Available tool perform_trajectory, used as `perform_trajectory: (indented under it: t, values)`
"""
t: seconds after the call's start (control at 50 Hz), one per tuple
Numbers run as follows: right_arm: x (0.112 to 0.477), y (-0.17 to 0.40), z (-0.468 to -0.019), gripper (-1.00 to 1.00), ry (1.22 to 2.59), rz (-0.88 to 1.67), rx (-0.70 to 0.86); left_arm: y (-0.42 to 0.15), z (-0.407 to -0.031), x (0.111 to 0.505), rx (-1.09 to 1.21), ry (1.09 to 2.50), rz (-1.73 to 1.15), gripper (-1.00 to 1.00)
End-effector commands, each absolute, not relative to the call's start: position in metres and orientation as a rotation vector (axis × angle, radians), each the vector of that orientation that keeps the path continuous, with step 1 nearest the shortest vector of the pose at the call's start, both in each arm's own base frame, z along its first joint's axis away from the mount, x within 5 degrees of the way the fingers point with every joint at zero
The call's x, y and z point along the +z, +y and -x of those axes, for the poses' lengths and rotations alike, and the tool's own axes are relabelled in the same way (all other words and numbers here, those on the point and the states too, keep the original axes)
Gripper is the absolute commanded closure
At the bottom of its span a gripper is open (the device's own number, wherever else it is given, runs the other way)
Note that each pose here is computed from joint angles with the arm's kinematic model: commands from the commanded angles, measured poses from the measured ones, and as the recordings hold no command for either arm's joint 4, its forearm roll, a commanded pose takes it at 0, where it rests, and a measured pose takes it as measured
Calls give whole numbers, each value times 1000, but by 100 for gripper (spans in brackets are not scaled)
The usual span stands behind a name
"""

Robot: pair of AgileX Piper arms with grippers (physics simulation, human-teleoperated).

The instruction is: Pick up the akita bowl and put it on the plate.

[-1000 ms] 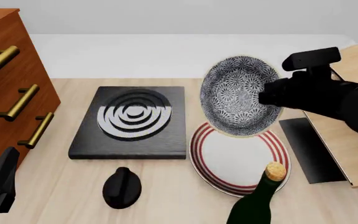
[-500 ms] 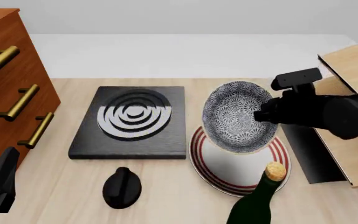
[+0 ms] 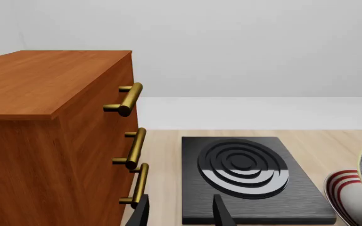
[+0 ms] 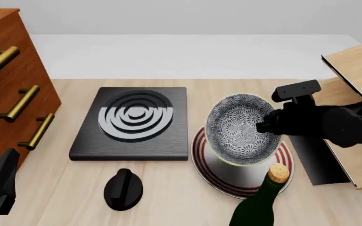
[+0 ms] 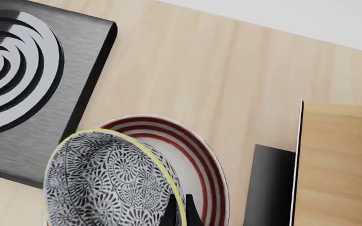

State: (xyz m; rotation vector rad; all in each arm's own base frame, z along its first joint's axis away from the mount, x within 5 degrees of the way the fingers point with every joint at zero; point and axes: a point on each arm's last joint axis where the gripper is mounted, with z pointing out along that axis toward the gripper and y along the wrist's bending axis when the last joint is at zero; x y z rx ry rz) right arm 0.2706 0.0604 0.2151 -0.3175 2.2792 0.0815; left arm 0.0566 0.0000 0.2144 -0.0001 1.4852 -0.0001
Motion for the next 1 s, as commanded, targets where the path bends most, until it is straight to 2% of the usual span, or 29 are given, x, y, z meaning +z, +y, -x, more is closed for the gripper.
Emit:
perform_trajectory:
  t: [0.02,0.44,0.82,0.84,1.0]
  values:
    - [201,61,-273,100,2309,293,93,0,-57,214,0,1485,0,-100]
    - [172,59,-272,100,2370,298,85,0,-57,214,0,1485,0,-100]
    - [163,55,-275,100,2384,310,62,0,-57,214,0,1485,0,-100]
    - [163,54,-276,-100,2384,307,59,0,-57,214,0,1485,0,-100]
    - [171,52,-278,-100,2364,307,52,0,-57,214,0,1485,1,-100]
